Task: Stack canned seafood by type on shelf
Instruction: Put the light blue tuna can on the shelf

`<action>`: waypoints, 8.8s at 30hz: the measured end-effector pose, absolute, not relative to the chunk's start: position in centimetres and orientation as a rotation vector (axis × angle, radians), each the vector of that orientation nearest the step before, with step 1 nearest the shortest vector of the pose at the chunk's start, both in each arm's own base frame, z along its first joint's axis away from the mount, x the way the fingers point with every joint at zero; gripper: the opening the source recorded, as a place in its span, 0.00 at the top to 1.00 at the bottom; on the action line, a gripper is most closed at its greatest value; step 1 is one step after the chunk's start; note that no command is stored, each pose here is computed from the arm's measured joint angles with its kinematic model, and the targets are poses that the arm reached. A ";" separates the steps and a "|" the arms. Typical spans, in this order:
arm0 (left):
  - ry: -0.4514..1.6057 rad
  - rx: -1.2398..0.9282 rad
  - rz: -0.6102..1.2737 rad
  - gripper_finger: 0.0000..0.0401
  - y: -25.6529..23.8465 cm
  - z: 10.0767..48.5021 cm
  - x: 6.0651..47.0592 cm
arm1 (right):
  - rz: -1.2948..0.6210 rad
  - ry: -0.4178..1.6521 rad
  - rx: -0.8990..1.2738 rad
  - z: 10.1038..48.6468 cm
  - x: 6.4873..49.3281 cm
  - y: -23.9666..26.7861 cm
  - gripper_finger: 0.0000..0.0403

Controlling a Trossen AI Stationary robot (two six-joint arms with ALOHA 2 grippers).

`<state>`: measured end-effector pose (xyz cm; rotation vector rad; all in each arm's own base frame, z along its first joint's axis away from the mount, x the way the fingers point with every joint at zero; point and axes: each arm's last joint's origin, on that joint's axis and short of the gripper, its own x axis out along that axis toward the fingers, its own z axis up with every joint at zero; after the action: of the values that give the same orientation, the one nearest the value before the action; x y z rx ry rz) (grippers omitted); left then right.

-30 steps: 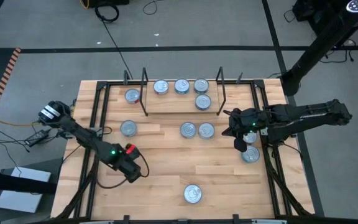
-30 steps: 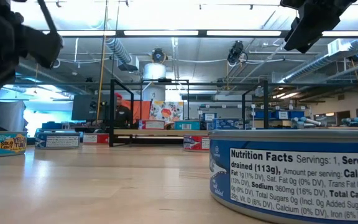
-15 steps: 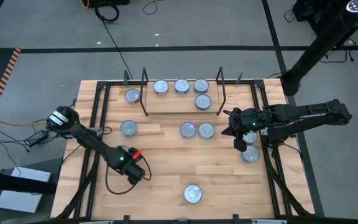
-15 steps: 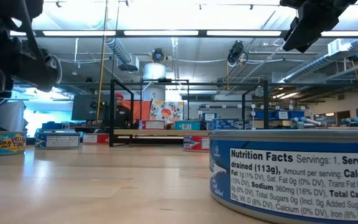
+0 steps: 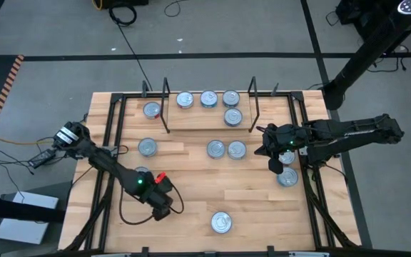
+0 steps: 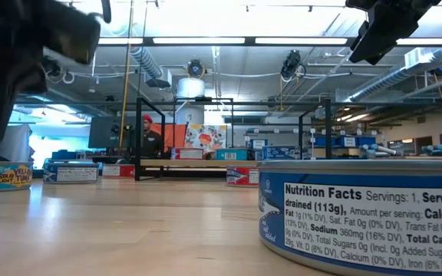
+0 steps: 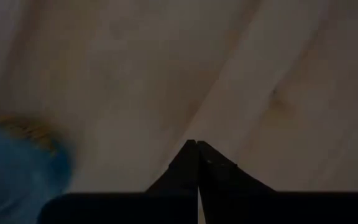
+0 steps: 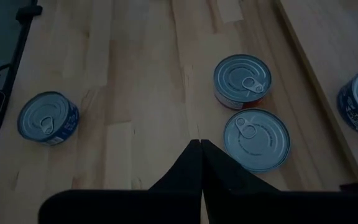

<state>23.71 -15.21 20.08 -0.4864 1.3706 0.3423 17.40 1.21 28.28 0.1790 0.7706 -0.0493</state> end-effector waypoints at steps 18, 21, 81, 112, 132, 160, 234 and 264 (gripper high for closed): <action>1.466 -0.543 0.757 0.60 -11.9 17.8 21.8 | -0.045 0.753 0.121 28.4 17.5 1.2 0.98; 1.485 -0.575 0.758 0.58 -11.4 16.8 21.6 | -0.040 0.754 0.108 28.4 17.5 1.2 0.98; 0.875 -0.623 -0.517 1.00 -12.4 19.5 35.2 | -0.066 0.716 0.190 28.7 17.8 0.0 0.98; 0.950 -0.635 -0.387 0.90 -7.5 18.0 36.0 | -0.072 0.701 0.210 28.8 17.9 0.0 0.98; 1.023 -0.550 -0.197 0.57 -6.3 23.9 37.9 | -0.062 0.702 0.182 28.8 17.9 0.0 0.98; 1.107 -0.392 0.066 0.30 -14.3 23.3 36.1 | -0.026 0.705 0.159 28.8 17.9 0.1 0.98; 1.156 0.138 0.580 0.65 6.6 27.4 39.6 | -0.201 0.690 0.140 28.8 17.9 -0.8 0.98; 1.181 0.151 0.500 0.55 11.0 23.0 41.9 | -0.297 0.679 0.164 28.8 17.8 -1.7 0.98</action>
<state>41.90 11.01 23.03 0.1511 1.1806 0.5004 17.77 -1.73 28.77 0.1639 0.6789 -0.2975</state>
